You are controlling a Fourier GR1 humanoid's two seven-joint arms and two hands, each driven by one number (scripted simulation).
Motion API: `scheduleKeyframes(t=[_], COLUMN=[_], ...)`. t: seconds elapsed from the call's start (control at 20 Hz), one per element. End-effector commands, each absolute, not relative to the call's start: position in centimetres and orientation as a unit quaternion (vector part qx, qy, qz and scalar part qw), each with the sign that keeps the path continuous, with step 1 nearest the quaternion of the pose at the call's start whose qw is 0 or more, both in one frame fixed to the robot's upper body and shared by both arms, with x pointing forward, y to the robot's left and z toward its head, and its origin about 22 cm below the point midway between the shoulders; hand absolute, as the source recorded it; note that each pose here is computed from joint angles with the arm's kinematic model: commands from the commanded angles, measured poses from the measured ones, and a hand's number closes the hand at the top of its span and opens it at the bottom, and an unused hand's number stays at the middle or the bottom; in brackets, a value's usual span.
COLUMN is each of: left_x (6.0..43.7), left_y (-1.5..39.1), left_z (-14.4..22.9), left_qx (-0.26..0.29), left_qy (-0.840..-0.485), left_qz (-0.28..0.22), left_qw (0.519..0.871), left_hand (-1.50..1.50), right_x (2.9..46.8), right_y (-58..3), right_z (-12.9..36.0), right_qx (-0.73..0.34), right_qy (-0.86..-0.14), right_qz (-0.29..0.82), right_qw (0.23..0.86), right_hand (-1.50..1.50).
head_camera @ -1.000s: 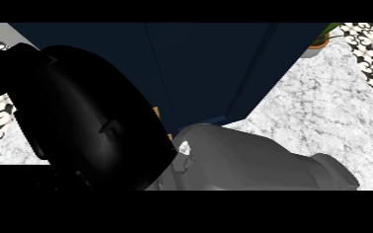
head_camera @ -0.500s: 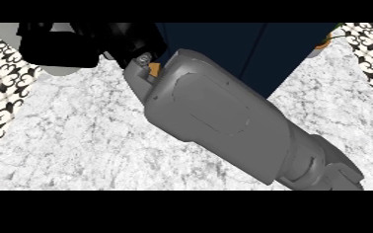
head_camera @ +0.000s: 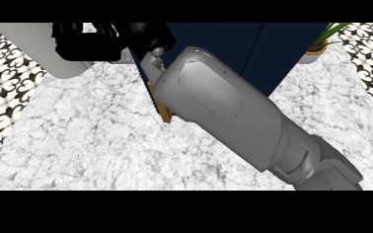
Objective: Pick up the wine, place it into the cabinet and close the cabinet
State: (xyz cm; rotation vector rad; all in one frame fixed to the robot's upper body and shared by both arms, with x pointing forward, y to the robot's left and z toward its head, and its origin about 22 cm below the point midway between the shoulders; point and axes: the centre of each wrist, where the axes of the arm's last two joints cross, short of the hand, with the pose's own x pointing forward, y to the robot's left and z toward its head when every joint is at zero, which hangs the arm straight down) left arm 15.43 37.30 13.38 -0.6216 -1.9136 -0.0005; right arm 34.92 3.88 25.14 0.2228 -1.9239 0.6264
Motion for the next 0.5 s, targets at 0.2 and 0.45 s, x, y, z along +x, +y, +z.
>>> scheduleKeyframes(t=[0.2, 0.45], left_x=[15.7, 15.8], left_y=[36.8, 36.9], left_z=[14.3, 14.6], left_qx=[-0.265, -0.257], left_qy=[-0.807, -0.804], left_qz=[-0.006, -0.006], left_qw=[0.528, 0.537], left_hand=[1.50, 1.50], right_x=[41.0, 41.2], right_y=[-3.5, -4.2], right_z=[19.8, 20.1], right_qx=[-0.022, -0.019], right_qy=[-0.775, -0.782], right_qz=[0.221, 0.219], right_qw=[0.591, 0.584], right_hand=[1.50, 1.50])
